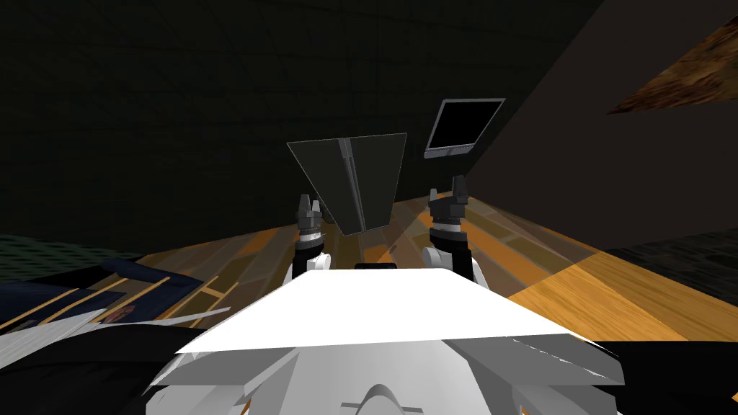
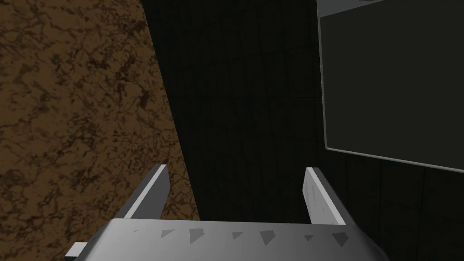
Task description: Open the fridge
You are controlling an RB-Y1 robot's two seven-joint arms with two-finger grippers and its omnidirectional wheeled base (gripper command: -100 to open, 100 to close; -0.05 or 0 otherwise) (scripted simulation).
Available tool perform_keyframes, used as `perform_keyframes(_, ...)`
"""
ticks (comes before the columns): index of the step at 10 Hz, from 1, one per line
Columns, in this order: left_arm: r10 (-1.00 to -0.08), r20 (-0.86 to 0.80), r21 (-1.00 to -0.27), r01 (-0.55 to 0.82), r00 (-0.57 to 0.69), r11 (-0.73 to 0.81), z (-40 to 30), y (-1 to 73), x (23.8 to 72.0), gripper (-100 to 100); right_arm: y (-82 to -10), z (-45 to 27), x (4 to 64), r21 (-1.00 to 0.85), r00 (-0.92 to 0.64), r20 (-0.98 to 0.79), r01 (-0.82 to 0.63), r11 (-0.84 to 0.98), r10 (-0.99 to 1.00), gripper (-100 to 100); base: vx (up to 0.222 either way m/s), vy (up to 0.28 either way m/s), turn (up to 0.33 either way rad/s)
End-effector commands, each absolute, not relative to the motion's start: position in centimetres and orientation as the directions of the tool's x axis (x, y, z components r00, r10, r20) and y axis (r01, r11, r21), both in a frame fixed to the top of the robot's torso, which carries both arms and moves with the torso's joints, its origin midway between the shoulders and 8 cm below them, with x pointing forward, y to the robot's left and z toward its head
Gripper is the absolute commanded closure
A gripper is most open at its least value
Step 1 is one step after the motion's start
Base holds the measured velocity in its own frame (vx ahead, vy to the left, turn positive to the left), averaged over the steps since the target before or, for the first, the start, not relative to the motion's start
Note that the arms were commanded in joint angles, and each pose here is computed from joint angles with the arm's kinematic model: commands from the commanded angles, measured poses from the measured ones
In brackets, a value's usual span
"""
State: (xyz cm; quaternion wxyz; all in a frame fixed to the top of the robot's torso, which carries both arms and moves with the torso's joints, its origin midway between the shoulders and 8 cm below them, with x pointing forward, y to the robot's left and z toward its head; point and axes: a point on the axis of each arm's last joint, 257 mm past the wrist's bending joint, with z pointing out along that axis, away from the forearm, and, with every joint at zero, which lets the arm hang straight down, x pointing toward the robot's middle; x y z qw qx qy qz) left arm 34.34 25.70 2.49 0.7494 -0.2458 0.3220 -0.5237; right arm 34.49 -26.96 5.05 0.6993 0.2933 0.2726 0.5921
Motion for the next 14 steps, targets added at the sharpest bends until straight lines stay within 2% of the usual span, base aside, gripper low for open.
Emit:
perform_keyframes(1, -0.943, -0.225, -0.706, 0.627, 0.244, 0.331, 2.5, 25.7, 34.3, 0, -27.0, 5.0, 34.5, 0.733, 0.150, -0.034, -0.668, 0.127, 0.988, 0, 0.000, 0.000, 0.000)
perform_keyframes(9, -0.943, -0.225, -0.705, 0.627, 0.244, 0.331, 2.5, 25.7, 34.3, 0, -27.0, 5.1, 34.5, 0.733, 0.150, -0.034, -0.669, 0.127, 0.988, 0, 0.000, 0.000, 0.000)
perform_keyframes(10, -0.944, -0.243, -0.709, 0.623, 0.224, 0.330, 2.0, 25.7, 34.5, -100, -27.0, 5.1, 34.5, 0.733, 0.150, -0.034, -0.669, 0.127, 0.988, 0, 0.012, -0.004, 0.012)
perform_keyframes(14, -0.944, -0.288, -0.726, 0.606, 0.161, 0.325, 0.0, 26.1, 35.1, -100, -27.0, 5.0, 34.5, 0.733, 0.150, -0.034, -0.668, 0.127, 0.988, 0, 0.025, -0.009, 0.024)
